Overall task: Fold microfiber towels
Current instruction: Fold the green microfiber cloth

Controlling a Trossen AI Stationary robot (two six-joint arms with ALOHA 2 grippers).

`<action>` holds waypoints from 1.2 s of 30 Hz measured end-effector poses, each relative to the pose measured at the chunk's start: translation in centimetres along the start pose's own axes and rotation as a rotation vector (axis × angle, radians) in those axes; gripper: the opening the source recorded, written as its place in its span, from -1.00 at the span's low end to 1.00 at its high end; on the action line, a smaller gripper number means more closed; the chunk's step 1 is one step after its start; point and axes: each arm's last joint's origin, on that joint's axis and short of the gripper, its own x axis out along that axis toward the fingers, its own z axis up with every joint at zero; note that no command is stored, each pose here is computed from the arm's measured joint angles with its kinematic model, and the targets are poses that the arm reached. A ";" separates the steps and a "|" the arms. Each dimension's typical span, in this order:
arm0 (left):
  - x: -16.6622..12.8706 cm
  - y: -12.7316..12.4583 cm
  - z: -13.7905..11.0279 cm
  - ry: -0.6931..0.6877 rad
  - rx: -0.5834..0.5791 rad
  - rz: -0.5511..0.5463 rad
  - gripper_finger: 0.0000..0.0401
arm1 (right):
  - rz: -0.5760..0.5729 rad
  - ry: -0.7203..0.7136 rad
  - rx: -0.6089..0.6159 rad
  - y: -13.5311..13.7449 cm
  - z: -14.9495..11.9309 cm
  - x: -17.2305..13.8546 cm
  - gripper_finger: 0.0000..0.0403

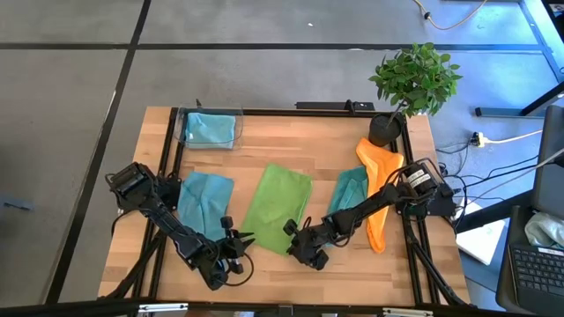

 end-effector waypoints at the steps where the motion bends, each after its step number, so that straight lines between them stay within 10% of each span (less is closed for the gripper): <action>1: 0.0 0.0 0.0 0.002 0.000 -0.003 -0.61 | 0.010 -0.006 0.002 0.0 0.0 0.0 -0.86; 9: -0.5 -0.7 -0.3 0.083 0.126 -0.155 -0.61 | 0.035 -0.016 -0.013 0.7 0.4 -0.1 -0.93; 19: -2.5 -1.8 0.8 0.004 0.547 -0.149 -0.61 | 0.060 0.008 0.008 1.7 0.6 -0.1 -0.93; 36: -2.6 -1.5 0.9 0.069 0.640 -0.143 -0.61 | 0.263 0.069 0.130 2.8 0.6 -1.7 -0.90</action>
